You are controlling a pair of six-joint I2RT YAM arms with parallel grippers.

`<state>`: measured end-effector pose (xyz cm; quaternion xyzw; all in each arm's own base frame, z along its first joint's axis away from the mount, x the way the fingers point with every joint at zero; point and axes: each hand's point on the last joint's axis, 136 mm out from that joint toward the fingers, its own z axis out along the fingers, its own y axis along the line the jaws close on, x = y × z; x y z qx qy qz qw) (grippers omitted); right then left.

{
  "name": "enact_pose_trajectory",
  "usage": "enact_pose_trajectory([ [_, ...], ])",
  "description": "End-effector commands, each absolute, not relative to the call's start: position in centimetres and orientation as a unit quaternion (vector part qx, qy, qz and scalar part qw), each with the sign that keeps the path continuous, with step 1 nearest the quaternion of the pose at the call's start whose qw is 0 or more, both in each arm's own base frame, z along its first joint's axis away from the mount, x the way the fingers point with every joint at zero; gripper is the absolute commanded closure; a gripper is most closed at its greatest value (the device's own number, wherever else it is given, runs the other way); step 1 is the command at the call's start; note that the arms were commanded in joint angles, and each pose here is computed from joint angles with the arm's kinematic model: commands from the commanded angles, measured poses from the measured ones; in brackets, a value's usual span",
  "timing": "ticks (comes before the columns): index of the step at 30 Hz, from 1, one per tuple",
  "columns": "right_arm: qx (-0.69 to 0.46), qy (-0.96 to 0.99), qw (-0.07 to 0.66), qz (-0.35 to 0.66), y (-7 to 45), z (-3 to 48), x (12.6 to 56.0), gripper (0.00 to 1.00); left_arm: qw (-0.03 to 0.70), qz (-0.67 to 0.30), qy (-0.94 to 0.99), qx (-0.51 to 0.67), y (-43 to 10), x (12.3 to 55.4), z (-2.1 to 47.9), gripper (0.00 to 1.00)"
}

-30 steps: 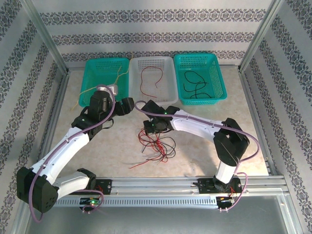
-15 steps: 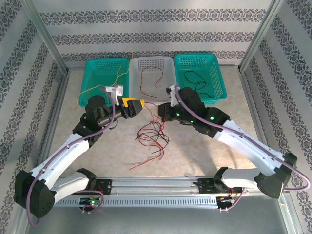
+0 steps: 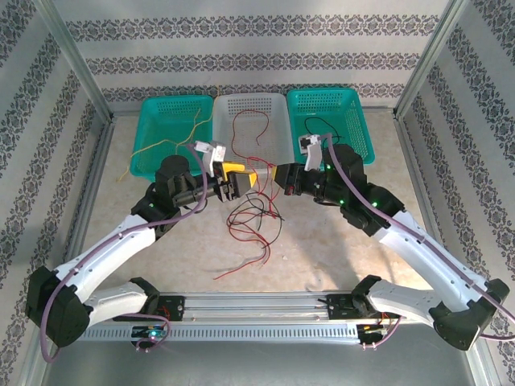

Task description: Untangle the cables

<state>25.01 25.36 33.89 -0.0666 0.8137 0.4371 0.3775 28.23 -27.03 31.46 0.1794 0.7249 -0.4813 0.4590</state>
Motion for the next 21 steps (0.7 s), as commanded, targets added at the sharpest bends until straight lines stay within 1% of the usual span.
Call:
enact_pose_trajectory([
  [1,-0.069,0.793,0.390,0.463,25.3,35.5,24.4,1.00,0.494,-0.469,0.707,0.192,-27.3,28.4,33.6,0.36],
  [5,-0.073,0.781,0.393,0.480,25.4,36.2,23.8,1.00,0.503,-0.455,0.713,0.178,-26.9,29.1,33.3,0.40],
  [13,-0.071,0.766,0.386,0.508,25.9,36.4,23.5,1.00,0.480,-0.507,0.696,0.170,-28.3,29.3,33.6,0.43],
  [15,-0.072,0.764,0.383,0.515,26.1,36.5,23.4,1.00,0.482,-0.509,0.693,0.169,-28.4,29.4,33.7,0.46],
  [19,-0.072,0.763,0.384,0.515,26.0,36.5,23.3,1.00,0.484,-0.504,0.696,0.166,-28.4,29.7,33.6,0.64],
  [21,-0.070,0.765,0.385,0.512,25.9,36.2,23.3,1.00,0.483,-0.505,0.696,0.165,-28.4,29.8,33.7,0.80],
])
